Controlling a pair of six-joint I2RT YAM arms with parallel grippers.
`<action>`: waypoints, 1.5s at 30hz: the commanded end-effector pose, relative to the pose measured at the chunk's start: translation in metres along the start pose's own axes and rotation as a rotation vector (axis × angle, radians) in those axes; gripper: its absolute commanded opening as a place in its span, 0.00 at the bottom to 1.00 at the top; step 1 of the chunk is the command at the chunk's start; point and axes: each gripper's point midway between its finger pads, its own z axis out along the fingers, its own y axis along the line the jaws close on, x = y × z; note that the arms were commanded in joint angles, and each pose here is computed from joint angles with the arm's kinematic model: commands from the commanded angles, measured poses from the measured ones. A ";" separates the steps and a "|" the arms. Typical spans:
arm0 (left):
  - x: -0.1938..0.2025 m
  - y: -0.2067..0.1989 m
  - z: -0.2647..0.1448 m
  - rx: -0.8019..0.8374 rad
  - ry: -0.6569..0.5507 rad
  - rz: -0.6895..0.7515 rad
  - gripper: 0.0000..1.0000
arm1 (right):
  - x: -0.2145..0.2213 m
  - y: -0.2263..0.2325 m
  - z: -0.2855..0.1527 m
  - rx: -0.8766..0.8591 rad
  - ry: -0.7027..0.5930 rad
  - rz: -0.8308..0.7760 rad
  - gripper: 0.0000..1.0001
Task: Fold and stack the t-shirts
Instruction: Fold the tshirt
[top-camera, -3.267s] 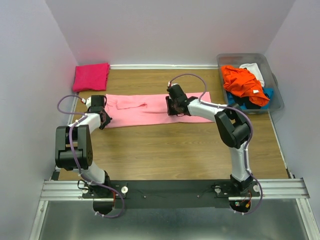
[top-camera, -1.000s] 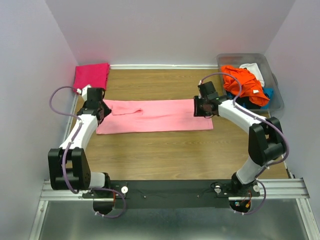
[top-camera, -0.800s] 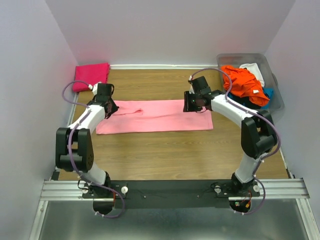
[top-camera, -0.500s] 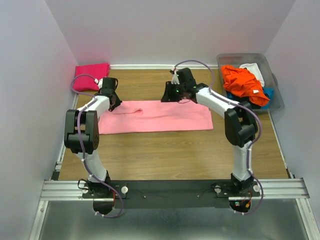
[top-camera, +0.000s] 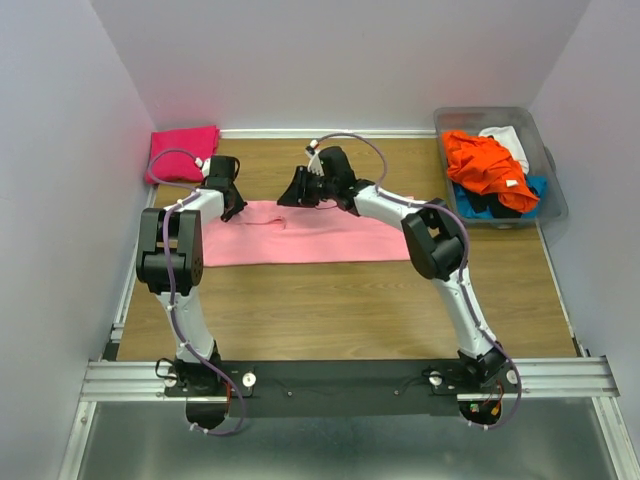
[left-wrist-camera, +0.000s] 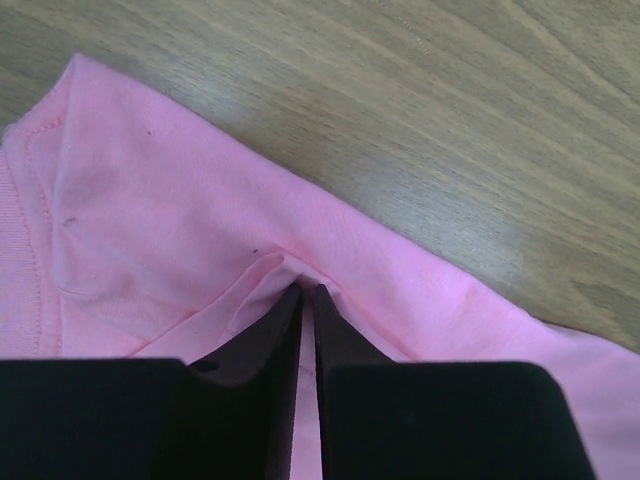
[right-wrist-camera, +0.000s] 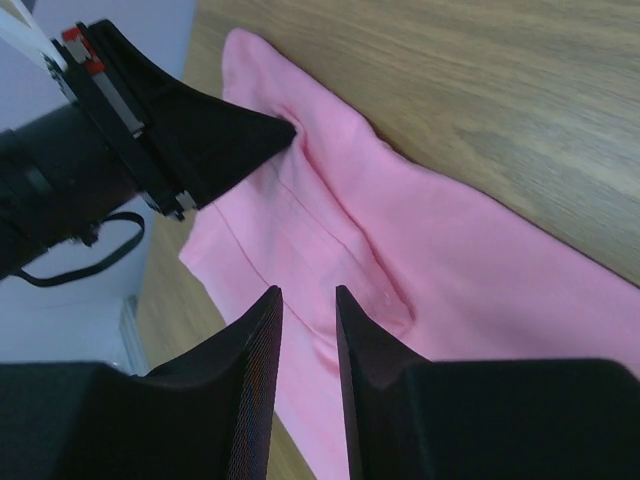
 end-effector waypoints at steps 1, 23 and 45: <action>0.009 0.006 0.004 0.000 0.018 0.014 0.17 | -0.011 0.029 0.019 -0.144 -0.036 0.076 0.35; 0.011 0.010 0.006 -0.006 0.026 0.001 0.16 | 0.078 -0.029 0.043 -0.101 0.112 0.170 0.22; -0.047 -0.020 -0.044 0.136 -0.084 -0.058 0.35 | 0.027 0.023 -0.010 -0.086 0.026 -0.073 0.27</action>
